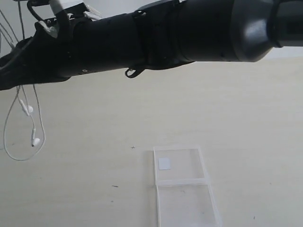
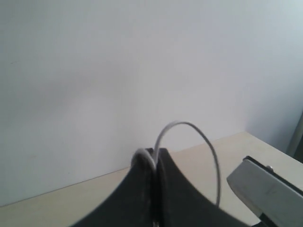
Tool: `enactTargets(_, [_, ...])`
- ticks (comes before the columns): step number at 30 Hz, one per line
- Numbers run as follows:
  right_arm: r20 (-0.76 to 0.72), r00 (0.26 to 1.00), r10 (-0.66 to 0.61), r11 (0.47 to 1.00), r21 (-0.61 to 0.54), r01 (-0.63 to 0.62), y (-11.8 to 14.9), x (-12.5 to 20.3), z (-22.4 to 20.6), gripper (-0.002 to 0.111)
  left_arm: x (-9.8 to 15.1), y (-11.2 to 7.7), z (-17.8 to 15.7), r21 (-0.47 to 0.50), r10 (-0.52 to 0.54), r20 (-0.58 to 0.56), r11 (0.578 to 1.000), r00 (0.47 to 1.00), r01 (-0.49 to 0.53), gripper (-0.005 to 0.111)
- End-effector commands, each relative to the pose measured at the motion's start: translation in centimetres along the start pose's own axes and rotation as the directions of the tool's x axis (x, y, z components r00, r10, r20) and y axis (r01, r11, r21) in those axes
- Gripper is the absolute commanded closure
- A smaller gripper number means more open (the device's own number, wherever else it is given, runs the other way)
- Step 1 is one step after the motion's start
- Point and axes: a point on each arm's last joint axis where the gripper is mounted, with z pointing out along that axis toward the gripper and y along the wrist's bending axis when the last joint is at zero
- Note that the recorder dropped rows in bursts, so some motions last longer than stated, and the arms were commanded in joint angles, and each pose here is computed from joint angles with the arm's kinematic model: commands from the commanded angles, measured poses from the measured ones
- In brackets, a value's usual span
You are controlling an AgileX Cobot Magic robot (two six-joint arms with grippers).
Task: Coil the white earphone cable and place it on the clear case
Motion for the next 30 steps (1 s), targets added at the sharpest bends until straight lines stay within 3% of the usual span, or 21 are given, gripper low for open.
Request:
enactTargets(1, [-0.093,0.996,-0.010,0.999,0.035,0.013,-0.35,0.81,0.05,0.108,-0.33,0.16,-0.11,-0.024,-0.024,0.021,0.999,0.999,0.024,0.107])
enactTargets(10, [-0.114,0.993,-0.009,1.000,0.027,0.012,-0.27,0.99,0.03,0.106,-0.29,0.03,-0.11,-0.011,-0.026,0.017,1.000,1.000,0.027,0.107])
enactTargets(20, [-0.118,0.993,-0.016,1.000,0.003,0.017,-0.04,0.99,-0.02,0.070,-0.23,-0.16,-0.11,0.011,-0.026,0.009,1.000,1.000,0.026,0.107])
enactTargets(30, [-0.035,0.999,0.014,1.000,-0.014,-0.015,0.20,0.23,0.07,0.067,-0.27,-0.32,-0.11,0.029,-0.054,0.013,0.998,0.998,0.054,0.107])
